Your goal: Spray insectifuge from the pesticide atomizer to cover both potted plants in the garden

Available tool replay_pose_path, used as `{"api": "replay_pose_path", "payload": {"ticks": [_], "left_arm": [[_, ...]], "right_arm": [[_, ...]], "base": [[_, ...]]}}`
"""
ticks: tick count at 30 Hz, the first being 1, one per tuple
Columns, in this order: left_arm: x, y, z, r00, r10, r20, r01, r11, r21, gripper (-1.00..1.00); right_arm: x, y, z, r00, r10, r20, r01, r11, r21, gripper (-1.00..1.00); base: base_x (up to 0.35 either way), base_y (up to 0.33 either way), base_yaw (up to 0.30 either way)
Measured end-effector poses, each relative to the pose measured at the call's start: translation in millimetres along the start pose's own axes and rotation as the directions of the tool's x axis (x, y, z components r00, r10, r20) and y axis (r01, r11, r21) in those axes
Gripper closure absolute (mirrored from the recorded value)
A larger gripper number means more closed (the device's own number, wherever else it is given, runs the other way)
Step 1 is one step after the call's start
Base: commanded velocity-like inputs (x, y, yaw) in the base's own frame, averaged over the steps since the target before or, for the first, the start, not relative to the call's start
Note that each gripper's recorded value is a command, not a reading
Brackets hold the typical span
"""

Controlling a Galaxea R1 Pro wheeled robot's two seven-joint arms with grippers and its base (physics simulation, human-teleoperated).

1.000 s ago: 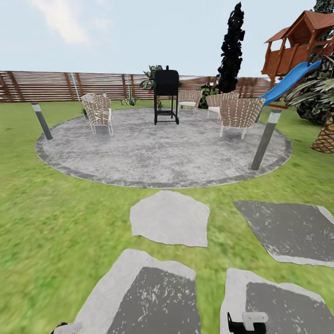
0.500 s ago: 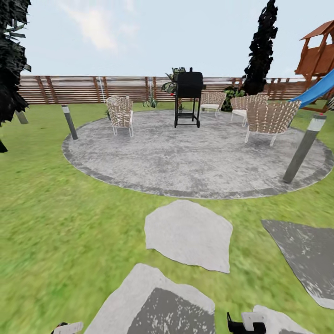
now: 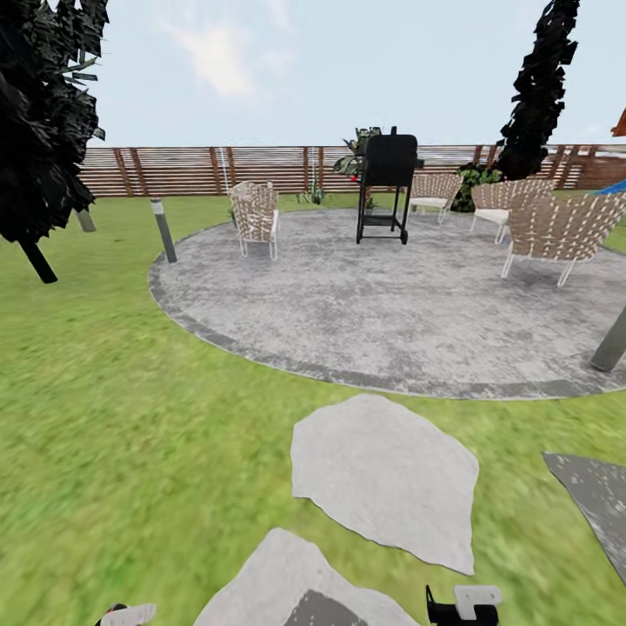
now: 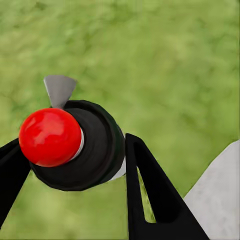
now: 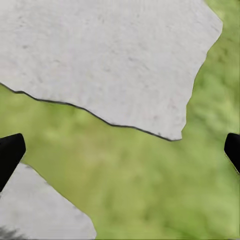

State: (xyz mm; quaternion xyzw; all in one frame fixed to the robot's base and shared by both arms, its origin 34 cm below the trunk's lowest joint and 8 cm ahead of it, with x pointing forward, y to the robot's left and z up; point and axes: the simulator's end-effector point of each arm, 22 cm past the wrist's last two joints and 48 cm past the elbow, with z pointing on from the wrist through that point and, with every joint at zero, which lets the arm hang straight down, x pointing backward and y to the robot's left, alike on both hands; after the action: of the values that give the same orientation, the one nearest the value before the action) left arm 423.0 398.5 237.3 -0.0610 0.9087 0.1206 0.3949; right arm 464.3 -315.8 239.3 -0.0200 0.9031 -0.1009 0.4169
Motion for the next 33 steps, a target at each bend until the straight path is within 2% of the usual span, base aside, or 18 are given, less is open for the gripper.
{"api": "replay_pose_path", "payload": {"ticks": [23,33], "left_arm": [[0.3,0.3,-0.1,1.000,0.000,0.000,0.000,1.000,-0.001,1.00],[0.0,0.0,0.0,1.000,0.000,0.000,0.000,1.000,0.000,1.00]], "right_arm": [[-0.2,0.2,0.2,1.000,-0.005,0.001,0.005,1.000,-0.006,-1.00],[-0.2,0.7,0.1,1.000,-0.004,0.001,0.004,1.000,-0.006,-1.00]], "base": [[0.338,-0.001,0.000],[0.337,-0.095,0.000]]}}
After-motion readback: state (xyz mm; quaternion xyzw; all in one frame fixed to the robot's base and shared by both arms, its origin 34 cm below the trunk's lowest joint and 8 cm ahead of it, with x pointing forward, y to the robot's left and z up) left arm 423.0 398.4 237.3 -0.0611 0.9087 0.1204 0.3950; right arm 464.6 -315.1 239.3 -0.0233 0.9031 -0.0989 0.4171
